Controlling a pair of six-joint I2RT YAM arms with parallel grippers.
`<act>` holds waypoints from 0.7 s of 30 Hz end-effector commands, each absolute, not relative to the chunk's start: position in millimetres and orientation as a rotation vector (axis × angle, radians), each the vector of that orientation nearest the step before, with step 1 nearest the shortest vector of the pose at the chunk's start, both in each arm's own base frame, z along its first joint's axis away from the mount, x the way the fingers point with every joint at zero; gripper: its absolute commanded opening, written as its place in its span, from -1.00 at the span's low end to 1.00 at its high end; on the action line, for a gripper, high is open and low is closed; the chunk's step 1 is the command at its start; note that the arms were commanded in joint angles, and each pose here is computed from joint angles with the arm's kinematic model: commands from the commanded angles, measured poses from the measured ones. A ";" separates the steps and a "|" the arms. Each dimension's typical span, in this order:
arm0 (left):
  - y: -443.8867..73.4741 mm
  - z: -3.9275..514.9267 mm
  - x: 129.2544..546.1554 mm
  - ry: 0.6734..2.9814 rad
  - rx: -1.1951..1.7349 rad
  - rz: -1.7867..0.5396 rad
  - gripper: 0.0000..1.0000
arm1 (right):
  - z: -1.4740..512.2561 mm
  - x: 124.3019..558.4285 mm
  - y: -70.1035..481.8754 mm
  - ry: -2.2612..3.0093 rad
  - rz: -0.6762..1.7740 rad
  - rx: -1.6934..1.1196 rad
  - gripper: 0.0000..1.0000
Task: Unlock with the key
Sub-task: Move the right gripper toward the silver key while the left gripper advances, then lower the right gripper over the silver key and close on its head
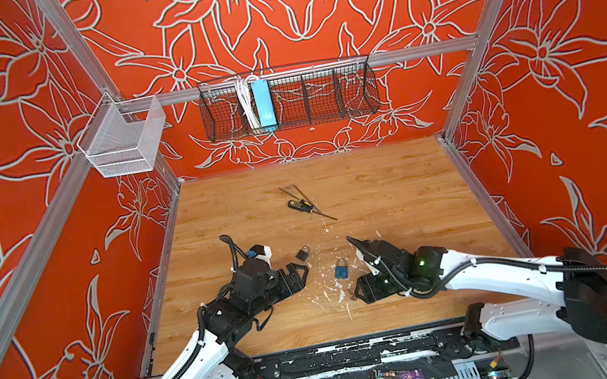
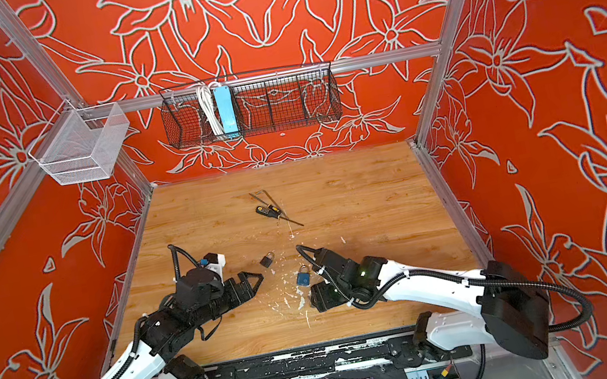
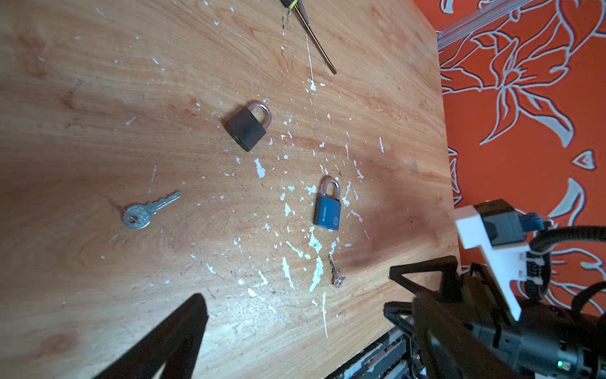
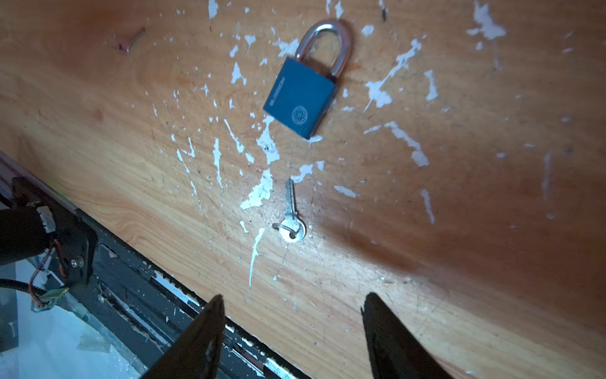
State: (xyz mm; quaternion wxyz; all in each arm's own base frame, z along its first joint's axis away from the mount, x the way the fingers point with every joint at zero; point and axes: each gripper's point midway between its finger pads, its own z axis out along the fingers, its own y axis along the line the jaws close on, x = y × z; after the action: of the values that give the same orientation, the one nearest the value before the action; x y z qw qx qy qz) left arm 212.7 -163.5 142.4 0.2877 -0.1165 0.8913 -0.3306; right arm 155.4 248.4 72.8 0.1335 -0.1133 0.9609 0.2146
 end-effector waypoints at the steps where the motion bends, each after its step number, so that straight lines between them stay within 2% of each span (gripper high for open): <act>1: -163.1 140.5 212.7 2.374 -0.355 -0.864 0.95 | 73.1 158.8 260.1 2.771 0.602 -0.284 0.33; 21: -157.0 141.5 208.4 2.369 -0.387 -0.805 0.95 | 39.8 158.1 293.6 2.802 0.525 -0.406 0.17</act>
State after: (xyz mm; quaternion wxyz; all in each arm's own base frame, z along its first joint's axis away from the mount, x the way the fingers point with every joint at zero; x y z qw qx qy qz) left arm 209.5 -161.5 140.4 0.2962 -0.1407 0.8912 -0.3135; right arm 151.6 286.5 37.2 0.1163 -0.1408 0.9655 0.1858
